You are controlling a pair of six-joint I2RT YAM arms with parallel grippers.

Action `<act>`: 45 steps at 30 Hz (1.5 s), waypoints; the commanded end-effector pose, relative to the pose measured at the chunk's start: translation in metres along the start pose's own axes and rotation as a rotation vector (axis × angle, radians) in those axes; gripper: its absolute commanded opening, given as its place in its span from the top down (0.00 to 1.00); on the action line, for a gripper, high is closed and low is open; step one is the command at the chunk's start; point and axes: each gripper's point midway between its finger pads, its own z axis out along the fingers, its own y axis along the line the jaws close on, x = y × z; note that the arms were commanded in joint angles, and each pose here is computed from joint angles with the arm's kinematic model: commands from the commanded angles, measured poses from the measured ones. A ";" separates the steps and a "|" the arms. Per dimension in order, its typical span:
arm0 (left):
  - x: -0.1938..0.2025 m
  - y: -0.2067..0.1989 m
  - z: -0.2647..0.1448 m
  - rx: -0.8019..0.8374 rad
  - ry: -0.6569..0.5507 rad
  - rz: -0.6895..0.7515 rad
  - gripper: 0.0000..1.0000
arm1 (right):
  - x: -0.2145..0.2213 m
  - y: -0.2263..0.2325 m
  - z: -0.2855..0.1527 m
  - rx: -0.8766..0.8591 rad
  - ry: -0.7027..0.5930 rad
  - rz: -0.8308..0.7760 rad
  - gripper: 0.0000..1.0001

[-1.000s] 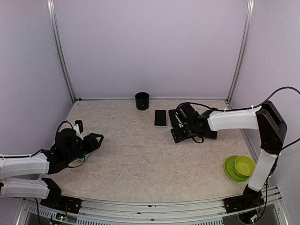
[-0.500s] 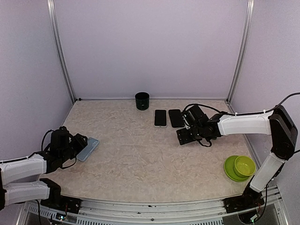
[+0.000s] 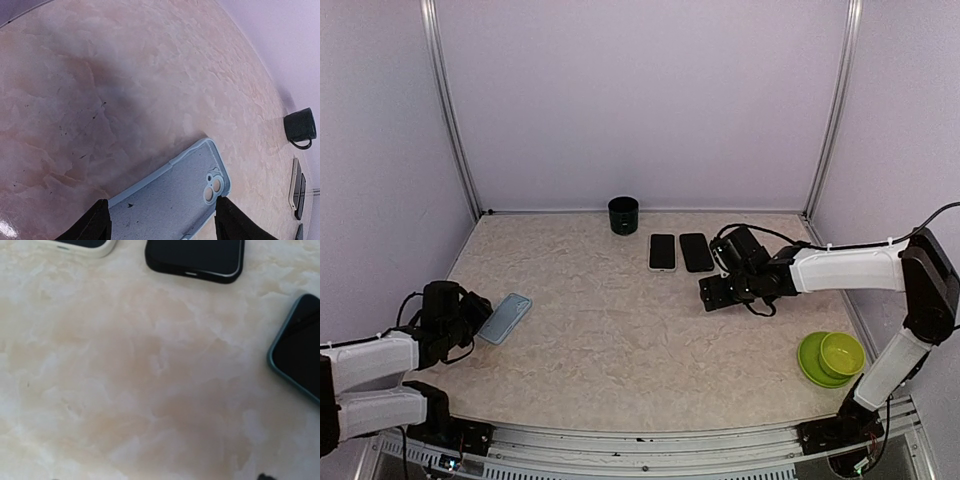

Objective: Put the phone into the phone case
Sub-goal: Move the phone case to the center of the board.

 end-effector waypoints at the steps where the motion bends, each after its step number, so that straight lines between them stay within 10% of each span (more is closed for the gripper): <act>1: 0.008 0.018 0.005 -0.068 0.025 -0.005 0.30 | -0.005 -0.001 -0.006 -0.013 -0.026 0.030 0.17; 45: 0.063 0.004 0.000 0.075 0.220 -0.042 0.33 | -0.011 0.004 0.002 -0.014 -0.021 0.011 0.17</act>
